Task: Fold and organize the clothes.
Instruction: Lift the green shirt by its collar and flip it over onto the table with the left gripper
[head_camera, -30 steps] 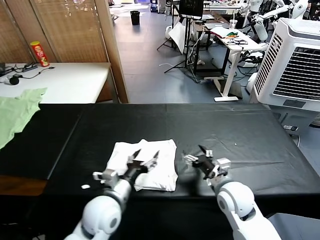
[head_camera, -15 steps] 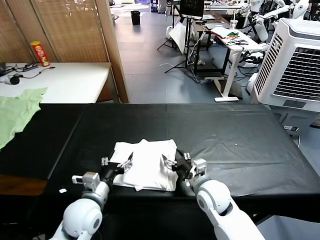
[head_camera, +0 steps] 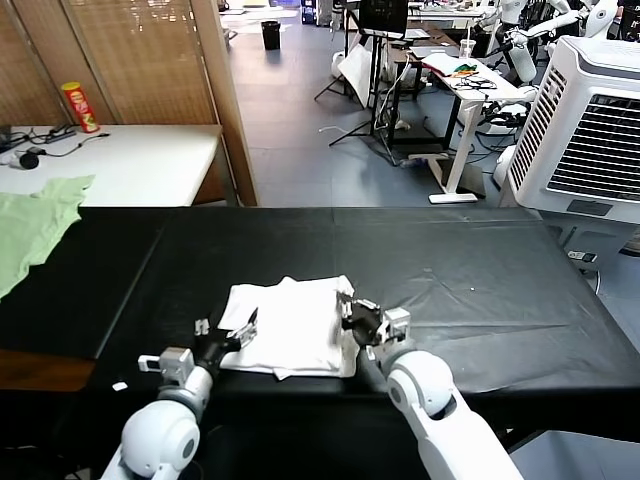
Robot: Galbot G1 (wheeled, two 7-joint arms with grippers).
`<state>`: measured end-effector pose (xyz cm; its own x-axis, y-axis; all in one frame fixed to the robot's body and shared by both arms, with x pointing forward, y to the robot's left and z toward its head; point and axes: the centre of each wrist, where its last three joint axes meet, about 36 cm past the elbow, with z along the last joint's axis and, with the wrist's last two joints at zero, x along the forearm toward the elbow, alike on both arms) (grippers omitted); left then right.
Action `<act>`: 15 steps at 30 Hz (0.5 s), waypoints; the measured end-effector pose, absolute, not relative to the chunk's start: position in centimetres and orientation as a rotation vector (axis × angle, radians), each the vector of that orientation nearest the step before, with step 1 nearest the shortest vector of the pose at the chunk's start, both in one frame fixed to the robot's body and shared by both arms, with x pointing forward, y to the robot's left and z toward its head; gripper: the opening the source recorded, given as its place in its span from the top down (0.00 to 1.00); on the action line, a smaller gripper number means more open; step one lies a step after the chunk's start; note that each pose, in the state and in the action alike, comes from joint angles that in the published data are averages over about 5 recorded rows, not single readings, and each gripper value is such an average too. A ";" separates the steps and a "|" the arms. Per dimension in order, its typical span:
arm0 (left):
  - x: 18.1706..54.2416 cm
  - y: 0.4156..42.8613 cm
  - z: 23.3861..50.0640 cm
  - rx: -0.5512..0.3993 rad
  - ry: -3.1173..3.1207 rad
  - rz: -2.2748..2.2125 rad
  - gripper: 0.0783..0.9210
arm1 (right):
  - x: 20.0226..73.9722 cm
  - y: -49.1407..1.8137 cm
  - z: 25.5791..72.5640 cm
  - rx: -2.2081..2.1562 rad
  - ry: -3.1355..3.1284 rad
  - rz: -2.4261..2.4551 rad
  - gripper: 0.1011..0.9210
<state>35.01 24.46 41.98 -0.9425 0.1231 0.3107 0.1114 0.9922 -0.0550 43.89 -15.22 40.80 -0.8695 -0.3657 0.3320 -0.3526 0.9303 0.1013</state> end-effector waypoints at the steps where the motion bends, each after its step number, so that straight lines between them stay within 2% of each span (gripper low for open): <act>1: 35.0 24.5 41.9 -0.167 -2.818 0.054 0.15 | 43.9 -15.3 40.6 0.518 -2.734 -0.045 0.97; 4: 35.2 24.8 41.8 -0.157 -2.821 0.065 0.15 | 43.7 -15.5 40.2 0.498 -2.722 -0.038 0.90; 10: 35.7 25.6 41.5 -0.147 -2.812 0.173 0.15 | 42.8 -16.9 41.0 0.496 -2.734 -0.070 0.53; 12: 35.8 26.0 41.3 -0.160 -2.799 0.246 0.15 | 42.2 -17.6 41.6 0.493 -2.746 -0.088 0.39; 15: 36.0 26.9 41.0 -0.188 -2.773 0.362 0.15 | 41.1 -18.6 42.6 0.486 -2.766 -0.103 0.23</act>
